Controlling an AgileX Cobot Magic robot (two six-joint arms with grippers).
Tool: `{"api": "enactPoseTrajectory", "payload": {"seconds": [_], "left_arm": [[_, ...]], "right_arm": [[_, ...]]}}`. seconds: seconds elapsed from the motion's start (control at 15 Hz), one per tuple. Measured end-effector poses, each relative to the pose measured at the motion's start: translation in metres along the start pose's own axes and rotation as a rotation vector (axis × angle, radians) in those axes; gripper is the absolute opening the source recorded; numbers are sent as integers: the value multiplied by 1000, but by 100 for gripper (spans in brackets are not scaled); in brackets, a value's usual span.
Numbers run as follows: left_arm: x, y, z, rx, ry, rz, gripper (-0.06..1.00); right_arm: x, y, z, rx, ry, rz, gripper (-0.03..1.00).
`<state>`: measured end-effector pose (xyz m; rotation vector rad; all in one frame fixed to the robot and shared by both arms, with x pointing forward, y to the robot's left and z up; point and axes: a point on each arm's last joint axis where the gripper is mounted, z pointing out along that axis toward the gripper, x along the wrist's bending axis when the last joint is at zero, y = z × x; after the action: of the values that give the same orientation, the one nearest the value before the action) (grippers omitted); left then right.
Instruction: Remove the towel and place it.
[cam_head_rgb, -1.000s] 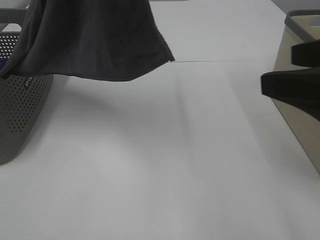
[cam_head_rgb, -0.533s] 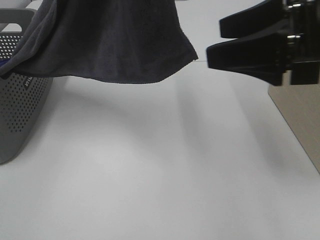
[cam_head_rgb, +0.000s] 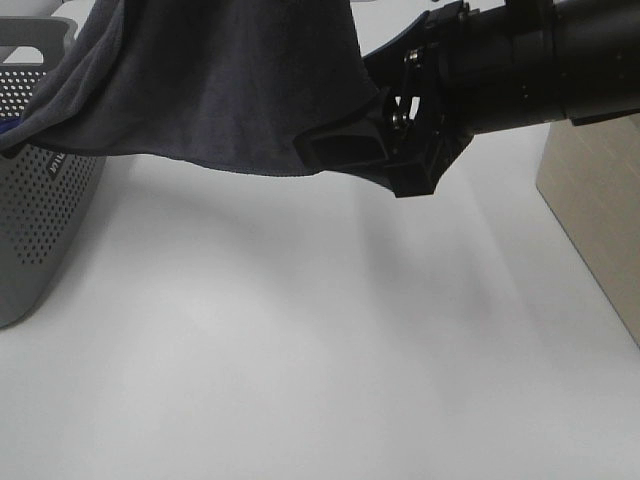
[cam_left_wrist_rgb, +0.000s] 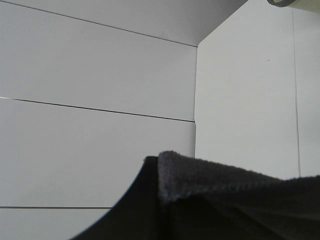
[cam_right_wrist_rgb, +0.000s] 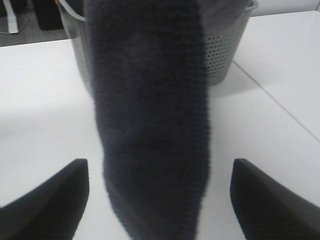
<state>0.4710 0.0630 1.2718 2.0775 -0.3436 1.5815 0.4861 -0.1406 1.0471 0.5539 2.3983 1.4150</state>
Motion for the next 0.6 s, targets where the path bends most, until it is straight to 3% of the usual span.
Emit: {"api": "enactPoseTrajectory", "payload": {"seconds": [0.07, 0.2, 0.6], "left_arm": [[0, 0, 0, 0, -1, 0, 0], [-2, 0, 4, 3, -8, 3, 0], [-6, 0, 10, 14, -19, 15, 0]], "right_arm": [[8, -2, 4, -4, 108, 8, 75], [14, -1, 4, -16, 178, 12, 69], [13, -1, 4, -18, 167, 29, 23]]}}
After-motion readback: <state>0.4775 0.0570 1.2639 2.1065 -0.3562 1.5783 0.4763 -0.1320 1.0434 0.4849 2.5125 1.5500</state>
